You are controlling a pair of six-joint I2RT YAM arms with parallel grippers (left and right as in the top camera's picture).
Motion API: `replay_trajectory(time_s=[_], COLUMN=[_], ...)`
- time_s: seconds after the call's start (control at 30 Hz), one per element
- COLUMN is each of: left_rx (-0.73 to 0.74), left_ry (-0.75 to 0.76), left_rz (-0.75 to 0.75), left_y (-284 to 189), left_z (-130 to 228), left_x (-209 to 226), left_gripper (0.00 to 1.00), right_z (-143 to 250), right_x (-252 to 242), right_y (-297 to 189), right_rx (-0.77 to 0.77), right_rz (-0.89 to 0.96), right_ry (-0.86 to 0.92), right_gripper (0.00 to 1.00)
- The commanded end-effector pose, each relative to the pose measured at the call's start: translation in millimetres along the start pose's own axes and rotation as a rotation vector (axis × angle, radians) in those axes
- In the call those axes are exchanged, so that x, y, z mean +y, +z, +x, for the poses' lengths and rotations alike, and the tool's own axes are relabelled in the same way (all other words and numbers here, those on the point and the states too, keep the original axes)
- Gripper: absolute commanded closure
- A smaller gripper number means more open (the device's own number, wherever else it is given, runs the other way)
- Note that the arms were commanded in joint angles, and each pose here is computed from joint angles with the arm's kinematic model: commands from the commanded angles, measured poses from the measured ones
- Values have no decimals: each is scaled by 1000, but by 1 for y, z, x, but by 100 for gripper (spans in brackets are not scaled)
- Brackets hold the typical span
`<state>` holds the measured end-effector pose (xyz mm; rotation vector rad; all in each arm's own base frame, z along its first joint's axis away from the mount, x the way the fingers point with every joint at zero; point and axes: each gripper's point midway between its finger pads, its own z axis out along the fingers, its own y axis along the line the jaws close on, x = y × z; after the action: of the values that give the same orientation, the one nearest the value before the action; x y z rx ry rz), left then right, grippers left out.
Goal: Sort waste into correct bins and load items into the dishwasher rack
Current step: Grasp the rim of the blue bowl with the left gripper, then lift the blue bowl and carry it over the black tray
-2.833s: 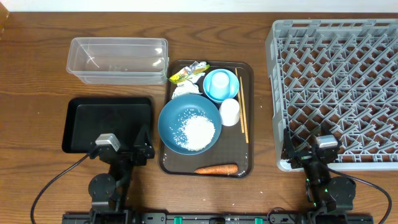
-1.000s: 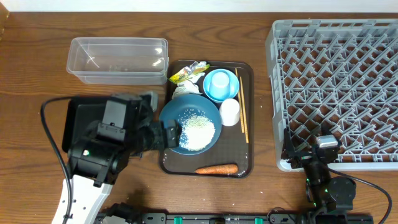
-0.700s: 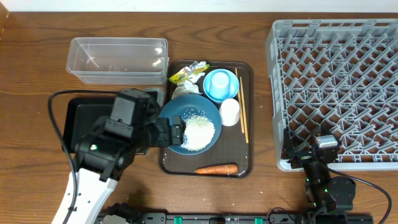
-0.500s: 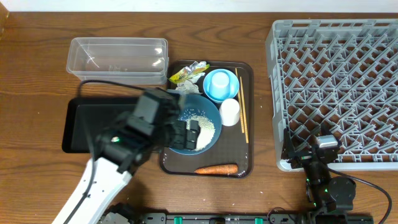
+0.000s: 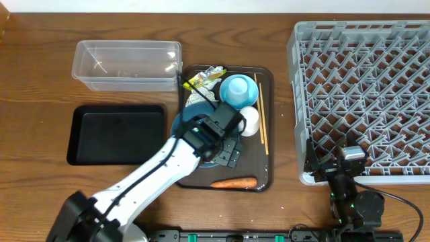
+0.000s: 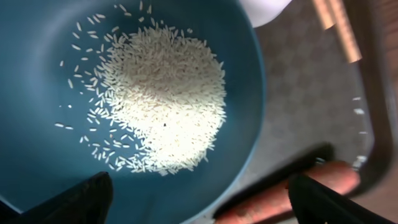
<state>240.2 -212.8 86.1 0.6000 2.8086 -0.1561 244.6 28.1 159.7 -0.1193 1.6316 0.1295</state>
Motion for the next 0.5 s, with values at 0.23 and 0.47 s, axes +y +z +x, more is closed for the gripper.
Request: replay_trajectory(time_s=[0.23, 0.47], left_rx=[6, 37], left_ry=[109, 128], left_rz=[-142, -146], left_y=[24, 45], left_z=[0, 5], left_x=[-3, -12], left_gripper=[15, 24], right_z=[0, 0], right_x=[-3, -3], right_y=[0, 0], right_rx=[-1, -1], right_rz=[13, 13], right_ry=[-11, -11], right_gripper=[1, 1])
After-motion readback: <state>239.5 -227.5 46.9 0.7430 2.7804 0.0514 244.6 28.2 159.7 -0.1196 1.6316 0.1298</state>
